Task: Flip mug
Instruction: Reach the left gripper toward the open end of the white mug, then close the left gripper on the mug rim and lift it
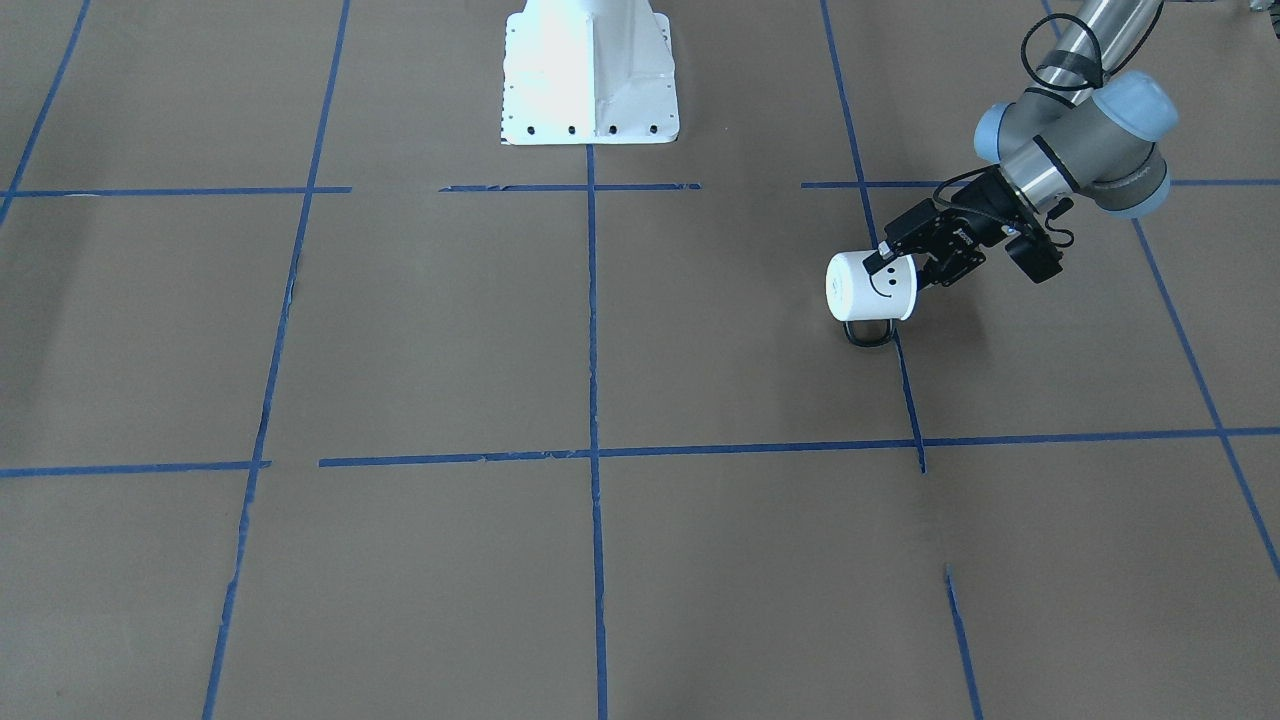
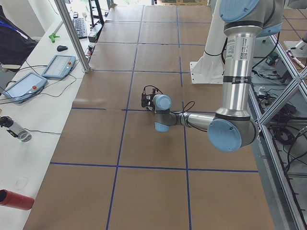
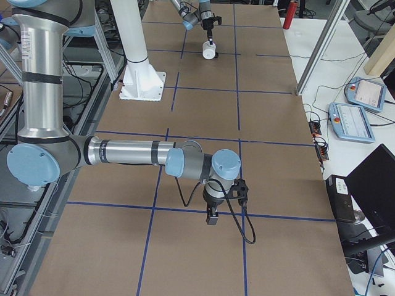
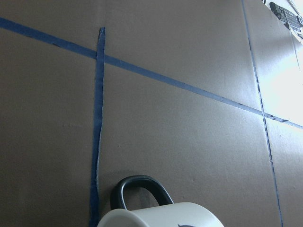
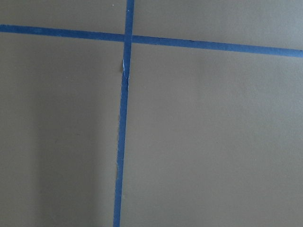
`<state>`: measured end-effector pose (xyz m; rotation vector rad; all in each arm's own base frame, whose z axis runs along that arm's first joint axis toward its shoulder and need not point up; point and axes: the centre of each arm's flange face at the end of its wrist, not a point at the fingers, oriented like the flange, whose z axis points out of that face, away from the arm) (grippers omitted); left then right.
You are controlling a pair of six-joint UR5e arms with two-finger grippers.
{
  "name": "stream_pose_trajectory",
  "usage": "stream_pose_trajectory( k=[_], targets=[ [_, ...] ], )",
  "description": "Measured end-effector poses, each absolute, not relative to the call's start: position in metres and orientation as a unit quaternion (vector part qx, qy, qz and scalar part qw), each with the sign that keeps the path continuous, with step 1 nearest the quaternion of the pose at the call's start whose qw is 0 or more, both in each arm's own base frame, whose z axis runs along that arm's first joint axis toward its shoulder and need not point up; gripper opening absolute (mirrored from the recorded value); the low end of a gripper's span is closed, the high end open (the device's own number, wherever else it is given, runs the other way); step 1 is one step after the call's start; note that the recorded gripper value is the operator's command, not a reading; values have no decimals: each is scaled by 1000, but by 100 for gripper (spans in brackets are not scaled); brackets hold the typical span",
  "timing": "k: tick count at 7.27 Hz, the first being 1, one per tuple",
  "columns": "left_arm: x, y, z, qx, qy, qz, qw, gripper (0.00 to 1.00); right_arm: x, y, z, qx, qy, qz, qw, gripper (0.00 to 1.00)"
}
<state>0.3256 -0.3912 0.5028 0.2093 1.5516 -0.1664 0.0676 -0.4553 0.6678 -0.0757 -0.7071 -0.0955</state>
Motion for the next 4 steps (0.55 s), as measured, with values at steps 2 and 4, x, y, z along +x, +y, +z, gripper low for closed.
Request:
stream_pose_trajectory(
  k=[2,4],
  targets=[
    [337,-397,484,76,712,-71,694,0,68,-455,668,-37,-346,-47,936,100],
    [352,-414,444,52,737,-90,667,0,68,-455,668,-37,-346,-47,936,100]
  ],
)
